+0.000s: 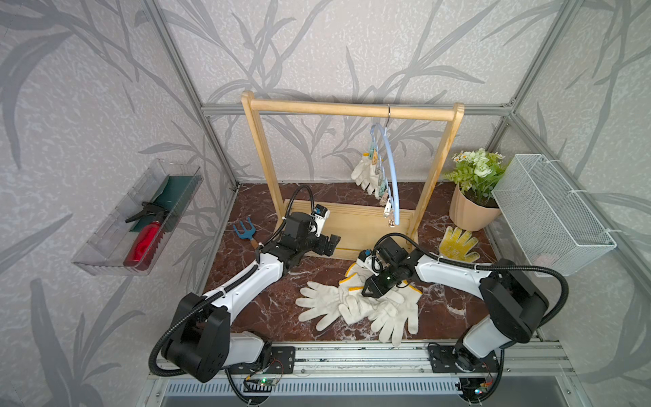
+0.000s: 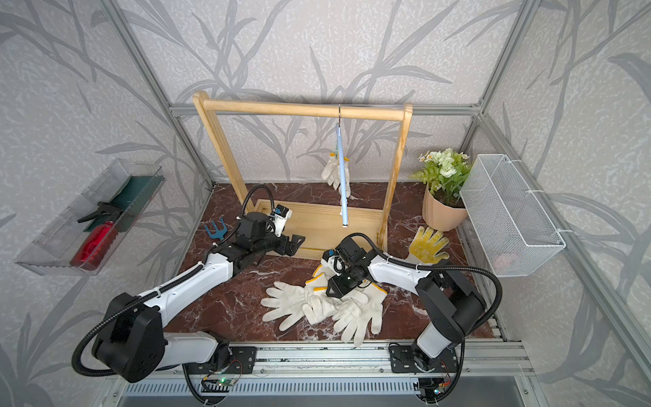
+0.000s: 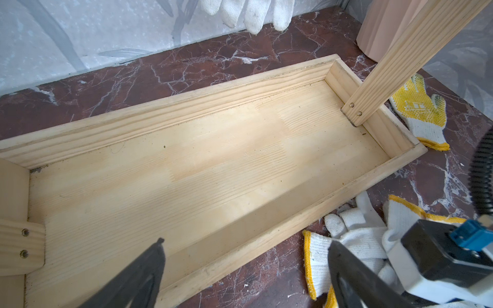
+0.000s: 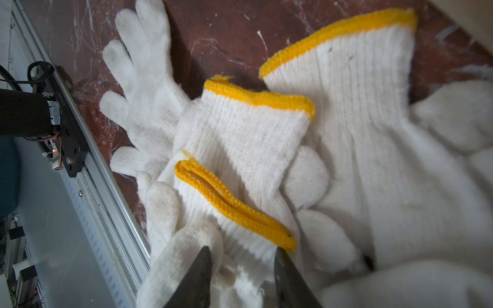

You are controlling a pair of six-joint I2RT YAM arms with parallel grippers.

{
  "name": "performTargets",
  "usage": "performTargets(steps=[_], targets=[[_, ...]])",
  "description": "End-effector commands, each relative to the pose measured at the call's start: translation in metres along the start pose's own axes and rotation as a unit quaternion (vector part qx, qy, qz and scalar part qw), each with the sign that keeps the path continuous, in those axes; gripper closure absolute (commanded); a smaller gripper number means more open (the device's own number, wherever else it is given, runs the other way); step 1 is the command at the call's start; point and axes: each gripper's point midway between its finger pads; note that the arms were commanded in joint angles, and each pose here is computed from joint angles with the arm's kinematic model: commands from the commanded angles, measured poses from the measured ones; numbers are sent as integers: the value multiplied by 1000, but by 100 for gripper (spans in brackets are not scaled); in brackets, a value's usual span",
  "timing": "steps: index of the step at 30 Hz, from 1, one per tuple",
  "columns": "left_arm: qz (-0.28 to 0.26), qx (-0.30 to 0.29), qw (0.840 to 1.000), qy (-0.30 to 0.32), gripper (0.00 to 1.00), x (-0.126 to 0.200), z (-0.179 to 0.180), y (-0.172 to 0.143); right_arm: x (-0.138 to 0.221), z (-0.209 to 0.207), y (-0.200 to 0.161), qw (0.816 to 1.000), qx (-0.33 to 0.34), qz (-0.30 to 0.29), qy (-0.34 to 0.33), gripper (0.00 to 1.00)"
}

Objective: Clip the gloves onto a hanger to dry
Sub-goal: Pick up the glove from the center of the board.

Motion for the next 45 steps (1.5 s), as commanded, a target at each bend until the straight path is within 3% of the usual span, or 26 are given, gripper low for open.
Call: performTargets(steps=[1, 8, 12, 20, 30, 36, 45], targets=[[-11, -12, 1000, -9, 6, 3, -7, 13, 0, -5, 20, 1000, 6, -19, -13, 63], [-9, -14, 1000, -9, 6, 1, -7, 13, 7, -24, 23, 998, -2, -14, -66, 49], [-7, -13, 1000, -13, 6, 0, -9, 14, 5, -24, 28, 998, 3, -13, -63, 49], [-6, -13, 1000, -13, 6, 2, -9, 13, 4, -13, 28, 999, 13, -17, -36, 76], [3, -13, 999, -34, 6, -2, -16, 11, 29, -14, 30, 998, 14, -39, -45, 95], [41, -20, 989, -143, 6, 2, -52, 1, 60, -18, 49, 995, 25, -85, -54, 100], [98, -19, 935, -339, 8, 29, -110, -22, 107, -18, 83, 980, 58, -180, -60, 100]])
Point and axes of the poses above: each gripper's point midway between its finger pads, its own x axis back along the fingers, its own z axis along the line the jaws close on, y = z × x, and after that the axes turned 15 degrees about x, right-handed
